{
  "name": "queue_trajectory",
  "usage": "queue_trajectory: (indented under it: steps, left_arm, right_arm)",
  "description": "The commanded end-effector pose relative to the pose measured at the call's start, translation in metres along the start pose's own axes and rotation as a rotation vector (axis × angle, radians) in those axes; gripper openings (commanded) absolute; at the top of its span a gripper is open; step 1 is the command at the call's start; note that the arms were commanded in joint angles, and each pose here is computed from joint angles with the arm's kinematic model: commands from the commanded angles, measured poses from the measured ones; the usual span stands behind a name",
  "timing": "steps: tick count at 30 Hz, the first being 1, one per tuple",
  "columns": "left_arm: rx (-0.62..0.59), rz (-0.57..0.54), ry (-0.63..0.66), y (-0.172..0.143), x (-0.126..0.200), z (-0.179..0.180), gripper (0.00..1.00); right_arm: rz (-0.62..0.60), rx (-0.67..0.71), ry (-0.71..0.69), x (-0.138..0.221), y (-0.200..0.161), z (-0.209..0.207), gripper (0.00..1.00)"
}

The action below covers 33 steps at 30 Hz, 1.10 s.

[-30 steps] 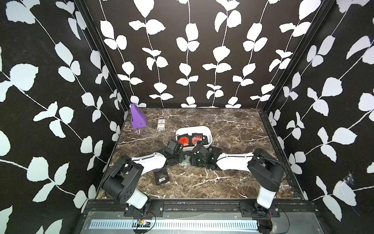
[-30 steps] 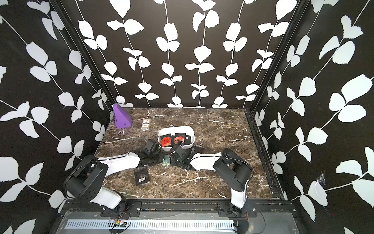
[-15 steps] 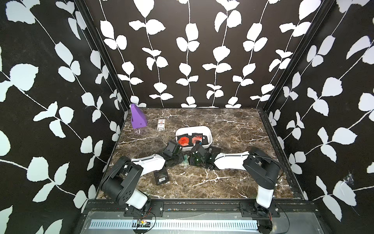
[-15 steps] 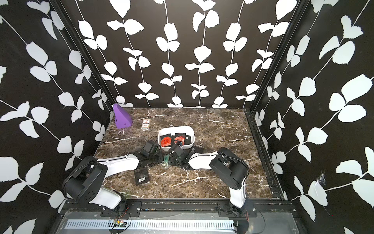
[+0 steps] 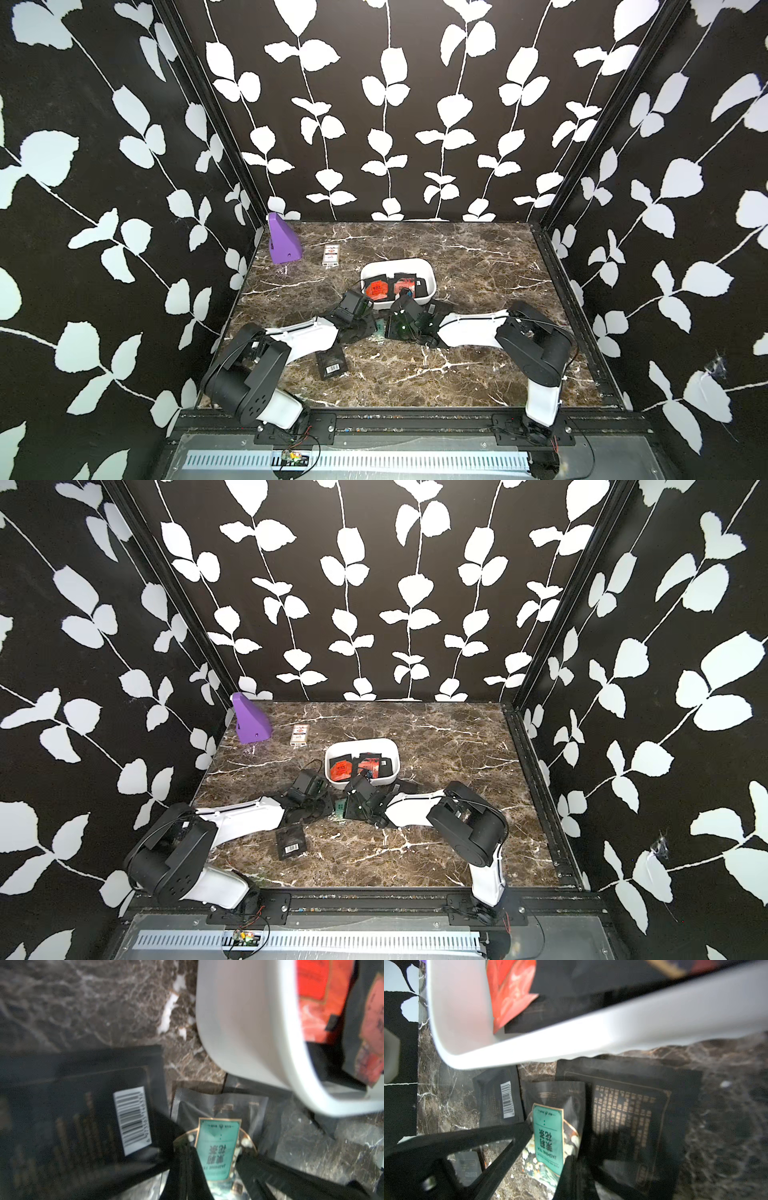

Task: Put the tea bags into the storage box
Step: Pick up the tea bag from the center of the board, then place the tea bag in the storage box.

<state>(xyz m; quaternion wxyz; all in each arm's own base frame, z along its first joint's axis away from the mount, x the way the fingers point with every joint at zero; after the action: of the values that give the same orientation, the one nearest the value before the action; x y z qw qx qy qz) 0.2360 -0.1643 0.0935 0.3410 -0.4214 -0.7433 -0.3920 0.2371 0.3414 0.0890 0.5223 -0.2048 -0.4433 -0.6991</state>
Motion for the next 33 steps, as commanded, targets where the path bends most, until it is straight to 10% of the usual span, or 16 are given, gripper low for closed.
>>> queue_trajectory:
  steps: [1, 18, 33]
  left_arm:
    - [-0.022, 0.000, 0.002, 0.003, 0.019, -0.004, 0.00]
    - [-0.063, -0.120, -0.066, 0.009, 0.074, -0.011, 0.00]
    - [-0.030, -0.073, -0.134, -0.002, 0.068, -0.007, 0.00]
  right_arm:
    - [-0.019, 0.015, 0.033, 0.018, 0.008, 0.013, 0.00]
    - [-0.165, 0.111, -0.040, 0.149, 0.042, 0.020, 0.00]
    - [-0.201, 0.058, 0.082, 0.092, 0.153, 0.052, 0.00]
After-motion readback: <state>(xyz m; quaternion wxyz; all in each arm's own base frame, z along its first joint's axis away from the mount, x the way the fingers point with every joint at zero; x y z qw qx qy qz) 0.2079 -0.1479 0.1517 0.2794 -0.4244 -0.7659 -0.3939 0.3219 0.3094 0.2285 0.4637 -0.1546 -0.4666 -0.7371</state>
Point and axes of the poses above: each gripper's point midway between its finger pads, its own x axis back along the fingers, its own z axis along the line the jaws close on, y = z × x, the point moved 8 cm from there along x, back along the fingers, and after that the axes turned 2 degrees about x, right-handed, at the moved point
